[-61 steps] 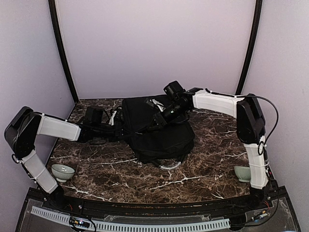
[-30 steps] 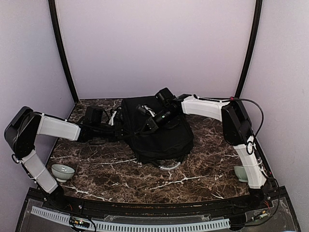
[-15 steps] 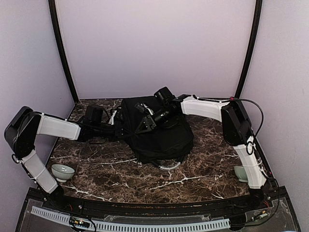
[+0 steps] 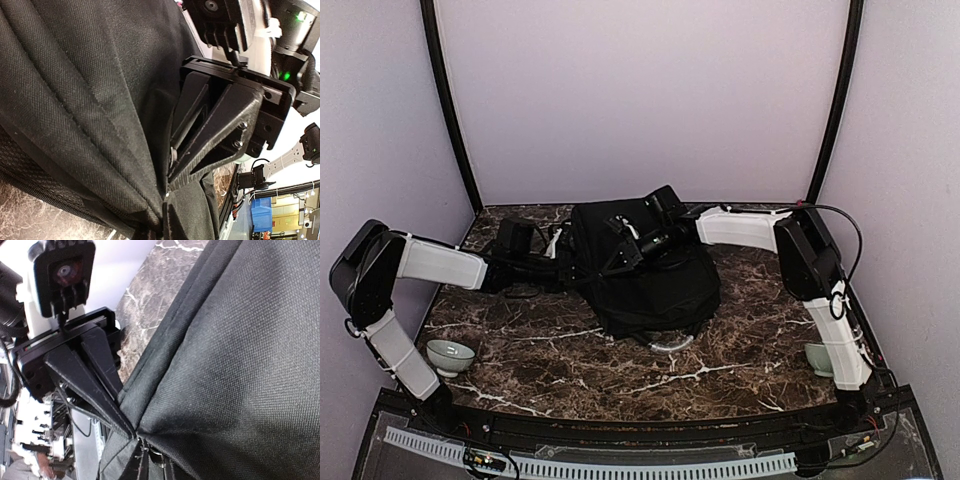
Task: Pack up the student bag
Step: Grab the lower front pocket of the student bag, then zip the lower front pocket of the student bag.
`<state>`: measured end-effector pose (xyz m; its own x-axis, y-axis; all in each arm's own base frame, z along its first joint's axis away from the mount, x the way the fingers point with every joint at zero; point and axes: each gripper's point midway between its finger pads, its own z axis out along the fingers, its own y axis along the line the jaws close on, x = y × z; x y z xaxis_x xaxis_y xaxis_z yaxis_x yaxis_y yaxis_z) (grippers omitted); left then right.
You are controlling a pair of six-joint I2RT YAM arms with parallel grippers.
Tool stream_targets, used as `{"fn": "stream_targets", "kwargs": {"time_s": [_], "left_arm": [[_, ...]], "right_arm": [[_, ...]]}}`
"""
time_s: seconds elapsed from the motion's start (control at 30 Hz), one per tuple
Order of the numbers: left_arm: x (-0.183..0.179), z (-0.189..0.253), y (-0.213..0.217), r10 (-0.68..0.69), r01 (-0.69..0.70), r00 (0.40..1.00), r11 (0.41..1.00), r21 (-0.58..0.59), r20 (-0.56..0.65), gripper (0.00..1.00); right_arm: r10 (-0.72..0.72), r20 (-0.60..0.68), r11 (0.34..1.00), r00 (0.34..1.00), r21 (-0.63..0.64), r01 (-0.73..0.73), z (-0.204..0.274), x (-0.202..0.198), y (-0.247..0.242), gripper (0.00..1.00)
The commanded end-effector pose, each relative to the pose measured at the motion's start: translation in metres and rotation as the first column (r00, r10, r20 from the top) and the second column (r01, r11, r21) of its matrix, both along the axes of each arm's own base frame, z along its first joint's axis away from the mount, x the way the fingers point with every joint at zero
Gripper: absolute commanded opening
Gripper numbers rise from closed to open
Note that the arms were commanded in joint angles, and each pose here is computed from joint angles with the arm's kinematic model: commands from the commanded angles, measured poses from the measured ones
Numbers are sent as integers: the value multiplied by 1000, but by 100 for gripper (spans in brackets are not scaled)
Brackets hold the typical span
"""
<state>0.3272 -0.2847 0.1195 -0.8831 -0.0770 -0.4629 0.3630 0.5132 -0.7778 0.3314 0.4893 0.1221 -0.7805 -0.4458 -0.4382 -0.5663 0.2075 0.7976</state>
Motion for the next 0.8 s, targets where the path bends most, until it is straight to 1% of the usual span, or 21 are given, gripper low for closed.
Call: {"fn": "stream_targets", "kwargs": {"time_s": [0.0,0.07,0.1,0.27,0.43,0.57,0.67,0.77], "left_arm": [[-1,28,-14,-74,79,993,995,-58,89,0],[-2,29,-14,-75,80,993,995,-57,89,0],[2,27,-12,-52,56,994,998,-43,96,0],[6,24,-5,-17,19,995,1000,-13,99,0],[12,16,5,26,-27,997,1000,11,76,0],[16,10,15,65,-67,996,997,37,60,0],[17,7,18,77,-79,996,996,49,54,0],[20,5,20,88,-90,995,994,57,45,0]], "right_arm": [[20,-10,992,1000,125,-19,18,1,7,2],[10,-15,990,1000,144,-7,23,2,2,0],[-6,-24,990,1000,141,9,23,3,-1,0],[-125,-26,988,992,93,127,22,11,-32,0],[-261,11,965,965,-30,261,3,19,-76,0],[-320,57,939,946,-112,324,-8,27,-118,0],[-362,92,912,928,-174,373,-13,35,-154,0],[-426,125,871,896,-211,443,-16,50,-190,0]]}}
